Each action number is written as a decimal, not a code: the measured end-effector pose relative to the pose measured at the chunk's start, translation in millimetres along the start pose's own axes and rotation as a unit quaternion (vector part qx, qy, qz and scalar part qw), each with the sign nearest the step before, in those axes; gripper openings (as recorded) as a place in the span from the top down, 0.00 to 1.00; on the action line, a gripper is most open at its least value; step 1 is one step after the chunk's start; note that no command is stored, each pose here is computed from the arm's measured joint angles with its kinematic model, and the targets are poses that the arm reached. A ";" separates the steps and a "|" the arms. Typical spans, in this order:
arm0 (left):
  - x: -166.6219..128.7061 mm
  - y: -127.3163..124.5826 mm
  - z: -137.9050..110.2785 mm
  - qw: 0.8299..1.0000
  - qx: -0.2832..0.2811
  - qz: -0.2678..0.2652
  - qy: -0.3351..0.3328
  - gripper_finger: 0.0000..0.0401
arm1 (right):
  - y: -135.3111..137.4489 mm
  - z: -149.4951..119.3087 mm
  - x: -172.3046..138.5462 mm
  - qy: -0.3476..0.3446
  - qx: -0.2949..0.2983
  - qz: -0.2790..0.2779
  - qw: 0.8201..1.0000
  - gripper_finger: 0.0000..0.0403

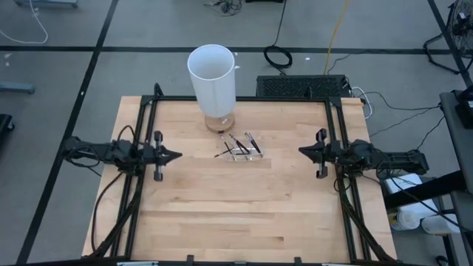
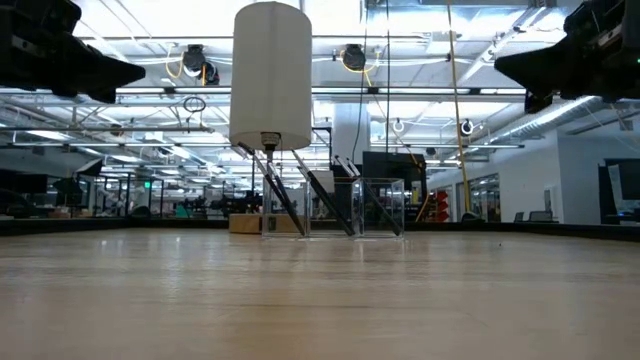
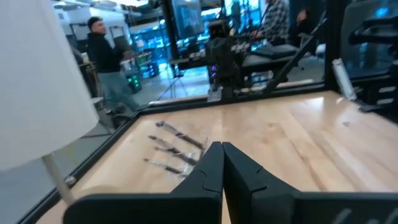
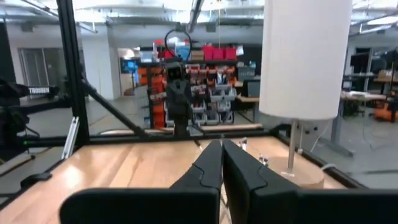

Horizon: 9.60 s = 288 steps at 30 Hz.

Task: Pick & Place Makeup Supplies
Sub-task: Return to Home Position

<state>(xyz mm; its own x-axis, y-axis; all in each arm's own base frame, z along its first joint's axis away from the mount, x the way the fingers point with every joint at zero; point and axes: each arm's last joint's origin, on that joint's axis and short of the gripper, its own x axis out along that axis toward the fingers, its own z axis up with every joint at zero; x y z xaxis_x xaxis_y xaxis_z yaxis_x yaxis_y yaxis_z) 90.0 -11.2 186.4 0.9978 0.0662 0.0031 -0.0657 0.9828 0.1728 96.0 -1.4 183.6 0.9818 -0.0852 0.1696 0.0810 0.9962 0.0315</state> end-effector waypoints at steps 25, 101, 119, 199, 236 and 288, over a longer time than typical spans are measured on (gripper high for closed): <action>5.7 -8.6 -15.1 0.997 -0.041 -0.069 -0.023 0.99 | -0.4 -9.1 -0.4 0.047 0.015 -0.003 0.999 1.00; 5.7 -7.7 -10.1 0.995 -0.059 -0.065 -0.048 0.88 | -0.4 -8.5 -0.3 0.044 0.074 -0.006 0.996 1.00; 5.7 -7.6 -10.0 0.995 -0.059 -0.065 -0.049 0.88 | -0.4 -8.5 -0.3 0.044 0.074 -0.006 0.996 1.00; 5.7 -7.6 -10.0 0.995 -0.059 -0.065 -0.049 0.88 | -0.4 -8.5 -0.4 0.044 0.074 -0.006 0.996 1.00; 5.7 -7.6 -10.1 0.995 -0.059 -0.065 -0.048 0.88 | -0.4 -8.4 -0.4 0.043 0.074 -0.006 0.996 1.00; 5.7 -7.6 -10.1 0.995 -0.059 -0.065 -0.048 0.88 | -0.4 -8.4 -0.4 0.043 0.074 -0.006 0.996 1.00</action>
<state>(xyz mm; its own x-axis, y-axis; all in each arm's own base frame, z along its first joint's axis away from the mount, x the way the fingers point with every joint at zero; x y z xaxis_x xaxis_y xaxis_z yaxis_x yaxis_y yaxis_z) 96.1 -16.6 175.2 0.9937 -0.0740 0.0840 0.0689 0.9957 0.0616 97.1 -1.6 175.2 0.9926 -0.0889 0.0826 0.0730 0.9813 0.1783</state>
